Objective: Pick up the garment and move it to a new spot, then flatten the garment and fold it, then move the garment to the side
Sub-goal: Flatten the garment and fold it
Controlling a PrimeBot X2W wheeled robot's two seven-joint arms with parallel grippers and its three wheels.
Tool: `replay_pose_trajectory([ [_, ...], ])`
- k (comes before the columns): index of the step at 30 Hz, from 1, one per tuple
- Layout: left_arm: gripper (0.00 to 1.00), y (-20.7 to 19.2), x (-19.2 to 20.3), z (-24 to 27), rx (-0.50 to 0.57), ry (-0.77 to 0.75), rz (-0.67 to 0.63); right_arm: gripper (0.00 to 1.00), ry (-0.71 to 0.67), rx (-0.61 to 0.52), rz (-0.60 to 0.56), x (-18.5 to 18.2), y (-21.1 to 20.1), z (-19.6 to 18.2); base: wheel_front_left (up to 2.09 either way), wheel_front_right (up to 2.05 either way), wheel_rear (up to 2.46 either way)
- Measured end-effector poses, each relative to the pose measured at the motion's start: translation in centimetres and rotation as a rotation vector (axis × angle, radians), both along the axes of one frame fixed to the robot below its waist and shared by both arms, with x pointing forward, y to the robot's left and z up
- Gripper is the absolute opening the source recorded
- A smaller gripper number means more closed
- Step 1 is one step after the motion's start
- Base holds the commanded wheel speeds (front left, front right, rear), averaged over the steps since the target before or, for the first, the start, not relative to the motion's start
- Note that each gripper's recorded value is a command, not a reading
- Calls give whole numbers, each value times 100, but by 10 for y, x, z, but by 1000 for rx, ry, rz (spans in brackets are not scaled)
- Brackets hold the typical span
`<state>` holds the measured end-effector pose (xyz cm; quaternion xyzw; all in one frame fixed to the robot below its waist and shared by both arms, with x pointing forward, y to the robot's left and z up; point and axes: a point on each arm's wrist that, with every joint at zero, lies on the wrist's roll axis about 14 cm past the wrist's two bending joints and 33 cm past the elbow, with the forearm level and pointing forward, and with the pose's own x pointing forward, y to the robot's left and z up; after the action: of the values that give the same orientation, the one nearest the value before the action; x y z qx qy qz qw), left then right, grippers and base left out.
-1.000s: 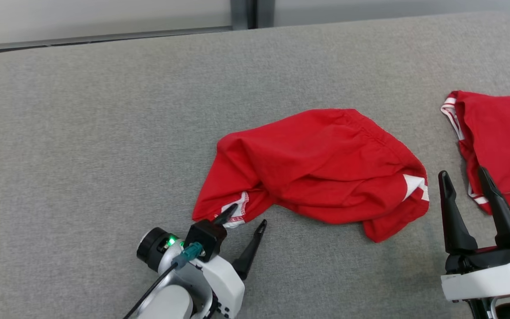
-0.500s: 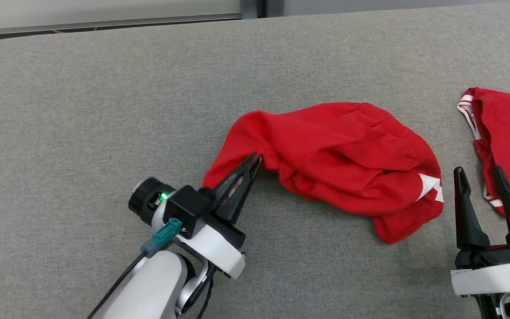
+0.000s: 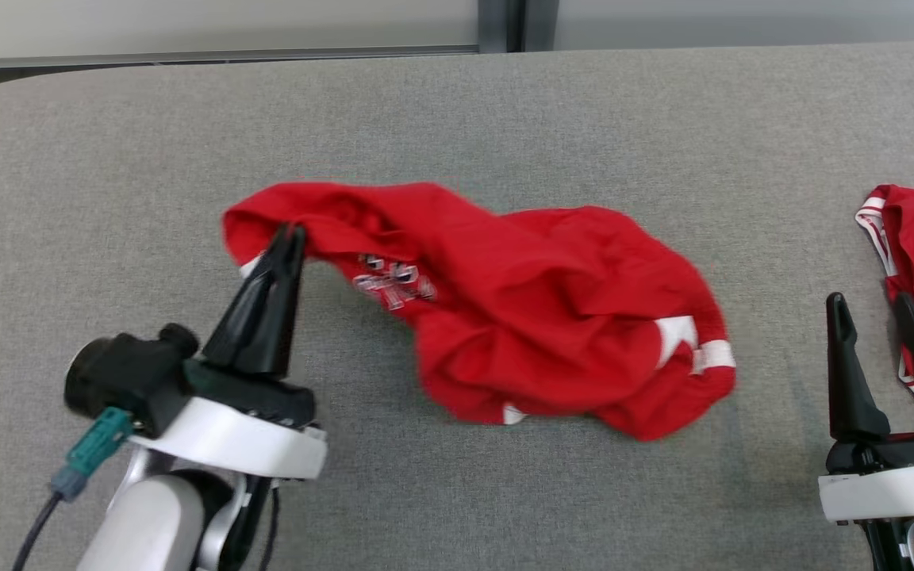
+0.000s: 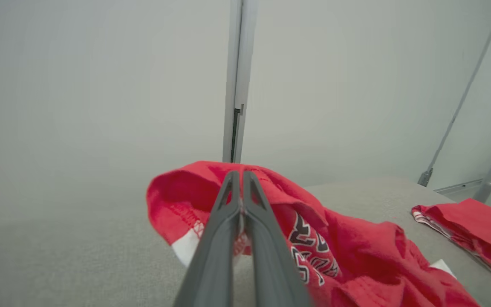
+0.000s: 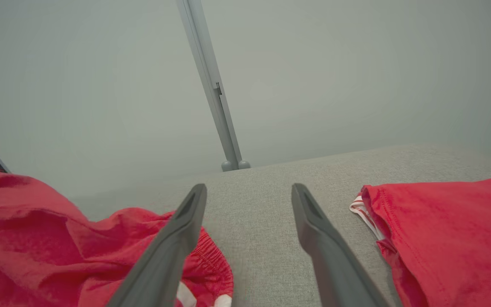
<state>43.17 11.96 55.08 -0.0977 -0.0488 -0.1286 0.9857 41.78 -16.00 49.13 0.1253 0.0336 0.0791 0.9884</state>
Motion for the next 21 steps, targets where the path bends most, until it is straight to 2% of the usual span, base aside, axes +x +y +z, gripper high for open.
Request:
replay_pose_trajectory([
  [3,0,22,-2,-29,-24,101,63,100,3,-3,-2,3,-1,-1,0,0,0],
  [9,0,33,-4,-111,-71,328,95,100,22,-2,2,9,0,-9,0,0,0],
  [14,0,30,3,-143,-88,386,98,100,37,-10,-8,9,-3,-15,0,0,0],
  [15,44,30,4,-146,-91,388,103,100,37,-12,-11,9,-4,-15,0,0,0],
  [16,100,29,4,-147,-92,388,107,100,35,-13,-13,8,-5,-14,0,0,0],
  [21,100,31,9,-123,-69,282,121,100,10,-27,-12,6,-6,-3,0,0,0],
])
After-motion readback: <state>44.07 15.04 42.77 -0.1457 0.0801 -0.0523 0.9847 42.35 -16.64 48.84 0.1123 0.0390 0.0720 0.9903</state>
